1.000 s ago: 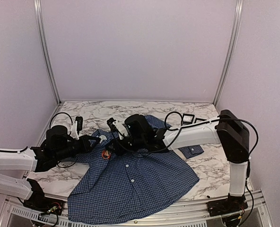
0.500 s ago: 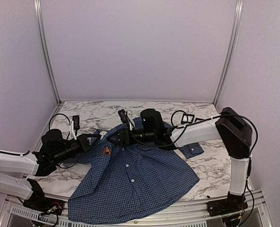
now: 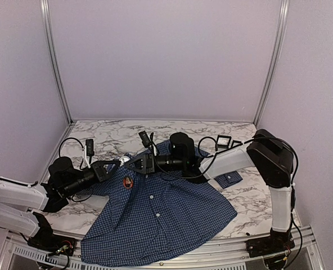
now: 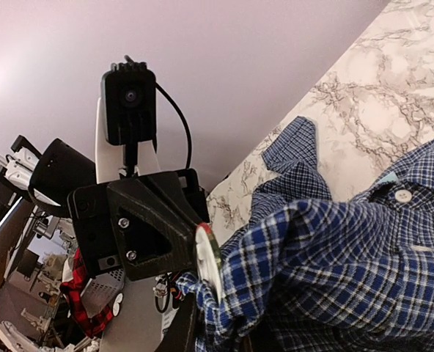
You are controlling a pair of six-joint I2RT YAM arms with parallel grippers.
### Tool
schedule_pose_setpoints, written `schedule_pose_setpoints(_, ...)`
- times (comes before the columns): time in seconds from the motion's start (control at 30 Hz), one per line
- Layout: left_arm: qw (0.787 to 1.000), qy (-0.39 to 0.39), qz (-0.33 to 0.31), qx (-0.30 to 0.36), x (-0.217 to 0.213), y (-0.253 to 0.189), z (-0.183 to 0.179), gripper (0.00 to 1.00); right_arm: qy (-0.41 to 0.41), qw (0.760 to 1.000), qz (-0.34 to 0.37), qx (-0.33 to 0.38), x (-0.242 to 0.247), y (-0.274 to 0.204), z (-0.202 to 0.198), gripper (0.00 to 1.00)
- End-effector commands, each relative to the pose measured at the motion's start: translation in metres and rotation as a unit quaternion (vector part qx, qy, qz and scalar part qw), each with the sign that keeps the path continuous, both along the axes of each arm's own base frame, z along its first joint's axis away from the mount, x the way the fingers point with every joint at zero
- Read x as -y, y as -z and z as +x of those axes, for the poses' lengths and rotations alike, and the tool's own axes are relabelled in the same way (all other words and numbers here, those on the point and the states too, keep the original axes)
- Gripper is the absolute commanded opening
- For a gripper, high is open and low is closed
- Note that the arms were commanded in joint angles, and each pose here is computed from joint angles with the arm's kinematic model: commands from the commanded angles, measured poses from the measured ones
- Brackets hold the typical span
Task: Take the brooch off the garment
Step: Pass from the left arm to the right, then pass from the right arm to the left
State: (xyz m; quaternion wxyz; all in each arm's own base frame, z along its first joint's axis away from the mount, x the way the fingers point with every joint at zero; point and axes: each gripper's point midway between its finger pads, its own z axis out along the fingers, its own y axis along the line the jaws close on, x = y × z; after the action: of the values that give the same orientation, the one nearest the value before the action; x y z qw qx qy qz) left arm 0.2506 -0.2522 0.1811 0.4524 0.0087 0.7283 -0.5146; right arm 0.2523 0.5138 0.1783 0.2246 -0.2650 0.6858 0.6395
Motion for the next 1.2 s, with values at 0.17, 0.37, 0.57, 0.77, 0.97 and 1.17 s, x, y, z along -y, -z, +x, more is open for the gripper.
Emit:
schedule_pose_setpoints(0.17, 1.000, 0.002, -0.002, 0.012, -0.003, -0.011, -0.005, 0.10, -0.023, 0.999, 0.020, 0.015, 0.000, -0.007, -0.005, 0.00)
schedule_pose_setpoints(0.37, 0.994, 0.008, 0.107, 0.030, -0.013, -0.014, -0.009, 0.24, -0.052, 0.998, -0.006, 0.044, 0.003, 0.004, -0.011, 0.00)
schedule_pose_setpoints(0.57, 0.964, 0.089, 0.244, 0.052, -0.010, -0.023, -0.017, 0.22, -0.078, 0.991, -0.042, 0.097, 0.005, 0.010, -0.014, 0.00)
schedule_pose_setpoints(0.77, 0.924, 0.194, 0.329, 0.015, 0.002, -0.012, -0.029, 0.18, -0.096, 0.982, -0.068, 0.144, 0.006, 0.013, -0.015, 0.00)
schedule_pose_setpoints(0.97, 0.889, 0.254, 0.379, -0.020, 0.008, 0.000, -0.032, 0.15, -0.119, 0.976, -0.065, 0.168, 0.006, 0.011, -0.019, 0.00)
schedule_pose_setpoints(1.17, 0.873, 0.273, 0.404, -0.023, 0.009, 0.007, -0.028, 0.14, -0.146, 0.970, -0.062, 0.186, 0.007, 0.010, -0.027, 0.00)
